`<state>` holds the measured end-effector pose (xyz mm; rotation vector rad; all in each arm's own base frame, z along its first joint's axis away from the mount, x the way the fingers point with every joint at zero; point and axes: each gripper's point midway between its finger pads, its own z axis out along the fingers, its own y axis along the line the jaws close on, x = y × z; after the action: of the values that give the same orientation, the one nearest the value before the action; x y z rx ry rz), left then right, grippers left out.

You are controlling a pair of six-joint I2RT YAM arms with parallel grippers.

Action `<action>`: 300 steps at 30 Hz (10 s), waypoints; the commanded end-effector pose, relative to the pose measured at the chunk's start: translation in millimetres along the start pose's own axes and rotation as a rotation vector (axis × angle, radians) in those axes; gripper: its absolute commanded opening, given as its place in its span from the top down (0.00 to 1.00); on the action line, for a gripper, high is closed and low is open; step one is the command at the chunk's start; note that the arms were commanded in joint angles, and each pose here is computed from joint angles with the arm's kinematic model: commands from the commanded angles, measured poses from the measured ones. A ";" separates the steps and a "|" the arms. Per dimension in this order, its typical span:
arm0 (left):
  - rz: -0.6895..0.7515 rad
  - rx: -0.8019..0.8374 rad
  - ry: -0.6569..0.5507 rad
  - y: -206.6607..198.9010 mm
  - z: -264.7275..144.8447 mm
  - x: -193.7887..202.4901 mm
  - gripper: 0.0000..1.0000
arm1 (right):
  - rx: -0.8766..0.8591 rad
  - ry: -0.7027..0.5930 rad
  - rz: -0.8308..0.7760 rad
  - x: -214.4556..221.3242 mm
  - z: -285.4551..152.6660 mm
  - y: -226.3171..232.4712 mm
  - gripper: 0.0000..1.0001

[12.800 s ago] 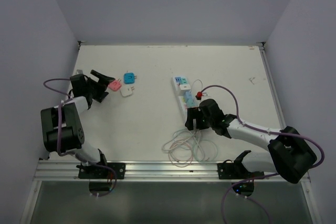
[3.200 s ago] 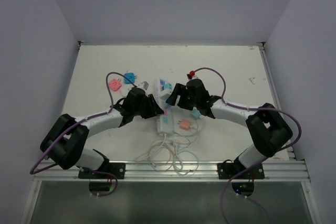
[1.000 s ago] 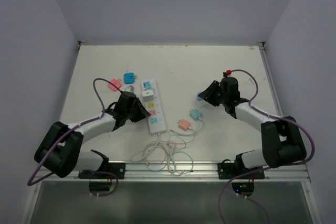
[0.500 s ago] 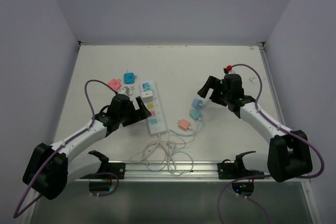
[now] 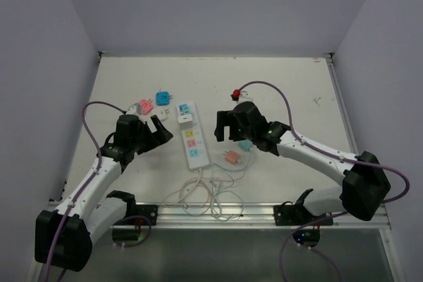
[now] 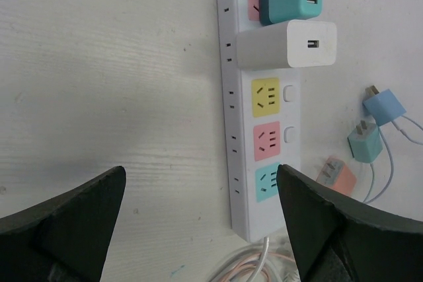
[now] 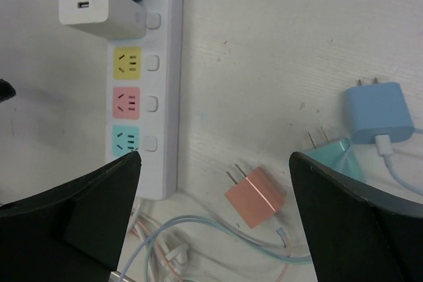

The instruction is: Pull the plug off the socket

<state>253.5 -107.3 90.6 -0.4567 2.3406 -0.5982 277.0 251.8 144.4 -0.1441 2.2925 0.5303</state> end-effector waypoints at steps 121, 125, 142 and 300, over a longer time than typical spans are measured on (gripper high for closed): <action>0.081 0.282 0.185 -79.2 65.6 23.7 1.00 | -0.307 0.084 0.426 -10.5 91.5 88.7 0.01; 0.098 0.286 0.188 -80.8 66.5 22.2 1.00 | -0.311 0.101 0.461 -12.7 105.9 88.9 0.01; 0.118 0.202 0.172 -67.3 73.5 18.0 1.00 | -0.428 0.197 0.528 5.2 126.0 101.8 0.61; -0.145 -0.176 0.174 21.4 67.9 48.6 1.00 | -0.317 0.034 0.486 -50.6 110.6 59.5 1.00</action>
<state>281.8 -163.6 45.8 -0.5435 2.4462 -0.7839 364.9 342.1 112.4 0.2448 2.3250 1.1344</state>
